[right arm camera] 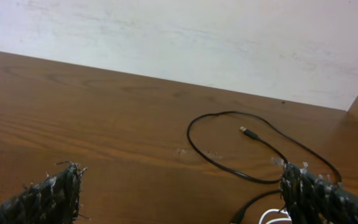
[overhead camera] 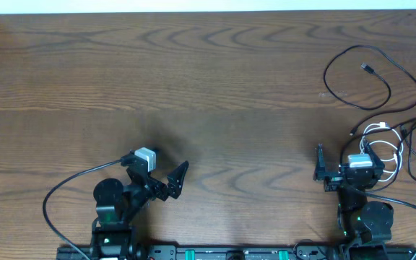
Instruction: Untangle cables
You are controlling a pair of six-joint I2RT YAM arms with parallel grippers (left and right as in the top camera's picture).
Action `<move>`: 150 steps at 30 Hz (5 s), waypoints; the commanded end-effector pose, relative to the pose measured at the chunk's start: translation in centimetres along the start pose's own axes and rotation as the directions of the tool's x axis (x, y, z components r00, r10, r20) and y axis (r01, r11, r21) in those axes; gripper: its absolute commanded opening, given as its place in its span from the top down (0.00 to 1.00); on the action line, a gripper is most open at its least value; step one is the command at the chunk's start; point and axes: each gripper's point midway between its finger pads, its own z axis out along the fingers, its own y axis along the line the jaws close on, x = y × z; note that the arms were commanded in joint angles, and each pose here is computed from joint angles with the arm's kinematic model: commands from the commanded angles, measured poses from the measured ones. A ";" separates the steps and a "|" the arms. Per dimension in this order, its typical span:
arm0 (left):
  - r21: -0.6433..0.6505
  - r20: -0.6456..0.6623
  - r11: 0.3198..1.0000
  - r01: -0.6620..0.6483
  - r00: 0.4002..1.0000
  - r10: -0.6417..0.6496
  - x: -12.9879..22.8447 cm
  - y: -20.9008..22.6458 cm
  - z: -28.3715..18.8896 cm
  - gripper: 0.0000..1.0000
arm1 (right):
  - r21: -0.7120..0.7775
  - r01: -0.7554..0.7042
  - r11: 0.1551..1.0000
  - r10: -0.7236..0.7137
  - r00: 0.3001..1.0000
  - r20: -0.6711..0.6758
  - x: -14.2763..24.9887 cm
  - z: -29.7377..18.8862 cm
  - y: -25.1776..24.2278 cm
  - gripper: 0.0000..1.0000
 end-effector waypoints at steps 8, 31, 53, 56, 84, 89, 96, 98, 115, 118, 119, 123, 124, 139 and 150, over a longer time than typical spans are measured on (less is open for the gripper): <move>0.005 0.104 0.990 -0.140 0.985 0.139 -1.6 -1.7 -2.0 0.00 | -0.009 -0.011 1.000 0.011 1.000 0.005 -0.1 0.0 0.2 0.01; -0.087 0.157 0.907 -0.413 0.893 0.422 -3.1 -1.8 -2.4 0.00 | -0.009 -0.011 1.000 0.011 1.000 0.005 -0.1 0.0 0.2 0.01; -0.087 0.156 0.907 -0.412 0.893 0.421 -3.1 -1.8 -2.3 0.00 | -0.009 -0.011 1.000 0.011 1.000 0.005 -0.1 0.0 0.2 0.01; -0.087 0.156 0.907 -0.412 0.893 0.421 -3.1 -1.8 -2.3 0.00 | -0.009 -0.011 1.000 0.011 1.000 0.005 -0.1 0.0 0.2 0.01; -0.088 0.156 0.907 -0.412 0.894 0.421 -3.1 -1.8 -2.3 0.00 | -0.009 -0.011 1.000 0.011 1.000 0.005 -0.1 0.0 0.2 0.01; -0.087 0.156 0.907 -0.412 0.893 0.421 -3.1 -1.8 -2.3 0.00 | -0.009 -0.011 1.000 0.011 1.000 0.005 -0.1 0.0 0.2 0.01; -0.087 0.156 0.907 -0.412 0.893 0.421 -3.1 -1.8 -2.3 0.00 | -0.009 -0.011 1.000 0.011 1.000 0.005 -0.1 0.0 0.2 0.01; -0.088 0.156 0.907 -0.412 0.893 0.421 -3.1 -1.8 -2.3 0.00 | -0.009 -0.011 1.000 0.011 1.000 0.005 -0.1 0.0 0.2 0.01; -0.088 0.156 0.907 -0.412 0.893 0.421 -3.1 -1.8 -2.3 0.00 | -0.009 -0.011 1.000 0.011 1.000 0.005 -0.1 0.0 0.2 0.01; -0.088 0.156 0.907 -0.412 0.893 0.421 -3.1 -1.8 -2.3 0.00 | -0.009 -0.011 1.000 0.011 1.000 0.005 -0.1 0.0 0.2 0.01; -0.088 0.156 0.907 -0.412 0.894 0.421 -3.1 -1.8 -2.3 0.00 | -0.009 -0.011 1.000 0.011 1.000 0.005 -0.1 0.0 0.2 0.01; -0.088 0.156 0.907 -0.412 0.894 0.421 -3.1 -1.8 -2.3 0.00 | -0.009 -0.011 1.000 0.011 1.000 0.005 -0.1 0.0 0.2 0.01; -0.087 0.156 0.907 -0.412 0.893 0.421 -3.1 -1.8 -2.3 0.00 | -0.009 -0.011 1.000 0.011 1.000 0.005 -0.1 0.0 0.2 0.01; -0.087 0.156 0.907 -0.412 0.893 0.421 -3.1 -1.8 -2.3 0.00 | -0.009 -0.011 1.000 0.011 1.000 0.005 -0.1 0.0 0.2 0.01; -0.088 0.156 0.907 -0.412 0.894 0.421 -3.1 -1.8 -2.3 0.00 | -0.009 -0.011 1.000 0.011 1.000 0.005 -0.1 0.0 0.2 0.01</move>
